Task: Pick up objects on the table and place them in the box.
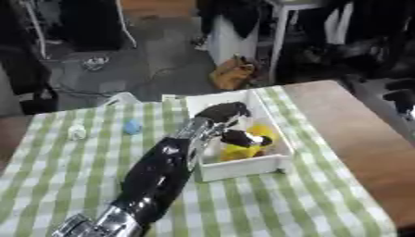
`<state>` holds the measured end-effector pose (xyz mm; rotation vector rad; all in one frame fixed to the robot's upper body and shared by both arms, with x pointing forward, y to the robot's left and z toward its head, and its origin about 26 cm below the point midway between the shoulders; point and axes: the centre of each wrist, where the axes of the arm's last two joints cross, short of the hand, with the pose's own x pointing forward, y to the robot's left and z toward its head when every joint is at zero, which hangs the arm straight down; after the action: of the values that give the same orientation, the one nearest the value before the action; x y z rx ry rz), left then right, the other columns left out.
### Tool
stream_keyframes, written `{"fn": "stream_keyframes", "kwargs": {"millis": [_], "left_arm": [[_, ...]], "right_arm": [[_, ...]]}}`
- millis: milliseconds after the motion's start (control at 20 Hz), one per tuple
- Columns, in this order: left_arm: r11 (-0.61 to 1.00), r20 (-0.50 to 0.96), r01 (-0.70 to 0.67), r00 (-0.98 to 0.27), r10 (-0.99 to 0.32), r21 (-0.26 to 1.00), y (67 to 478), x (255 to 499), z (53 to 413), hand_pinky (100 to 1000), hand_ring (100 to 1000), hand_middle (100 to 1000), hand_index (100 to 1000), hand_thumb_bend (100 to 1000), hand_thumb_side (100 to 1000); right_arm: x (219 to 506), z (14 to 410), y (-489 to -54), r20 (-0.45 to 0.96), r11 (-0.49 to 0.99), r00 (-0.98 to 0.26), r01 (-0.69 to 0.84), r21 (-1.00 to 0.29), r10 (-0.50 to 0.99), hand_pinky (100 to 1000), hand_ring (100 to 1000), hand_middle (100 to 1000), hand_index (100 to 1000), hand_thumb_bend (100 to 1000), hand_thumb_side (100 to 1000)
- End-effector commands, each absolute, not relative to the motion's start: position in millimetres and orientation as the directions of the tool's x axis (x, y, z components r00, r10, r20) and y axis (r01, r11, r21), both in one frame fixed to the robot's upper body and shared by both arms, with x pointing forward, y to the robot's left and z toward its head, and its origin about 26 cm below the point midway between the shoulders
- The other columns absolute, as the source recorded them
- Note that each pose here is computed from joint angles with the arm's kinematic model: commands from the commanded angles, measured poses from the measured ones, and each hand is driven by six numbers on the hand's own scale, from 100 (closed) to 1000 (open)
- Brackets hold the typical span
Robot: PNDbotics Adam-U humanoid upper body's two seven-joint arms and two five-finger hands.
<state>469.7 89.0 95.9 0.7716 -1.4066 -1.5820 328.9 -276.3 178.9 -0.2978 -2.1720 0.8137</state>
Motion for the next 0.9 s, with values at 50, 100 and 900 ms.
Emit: {"fn": "stream_keyframes", "kwargs": {"millis": [50, 100, 900], "left_arm": [[-0.004, 0.052, 0.133, -0.415, -0.908, 0.991, 106, 477, 112, 898, 940, 926, 914, 708, 917], [0.012, 0.057, 0.113, -0.410, -0.910, 0.994, 111, 478, 116, 853, 901, 885, 886, 684, 901], [0.806, 0.679, -0.346, -0.435, -0.591, 0.481, 284, 392, 166, 753, 817, 789, 805, 438, 917]], "right_arm": [[329, 185, -279, 0.580, 0.767, -0.676, -0.035, -0.641, 0.454, 740, 776, 775, 955, 224, 541], [329, 185, -280, 0.580, 0.767, -0.676, -0.033, -0.640, 0.455, 740, 776, 775, 955, 224, 541], [328, 183, -292, 0.572, 0.759, -0.650, 0.011, -0.651, 0.501, 741, 782, 777, 955, 216, 542]]}}
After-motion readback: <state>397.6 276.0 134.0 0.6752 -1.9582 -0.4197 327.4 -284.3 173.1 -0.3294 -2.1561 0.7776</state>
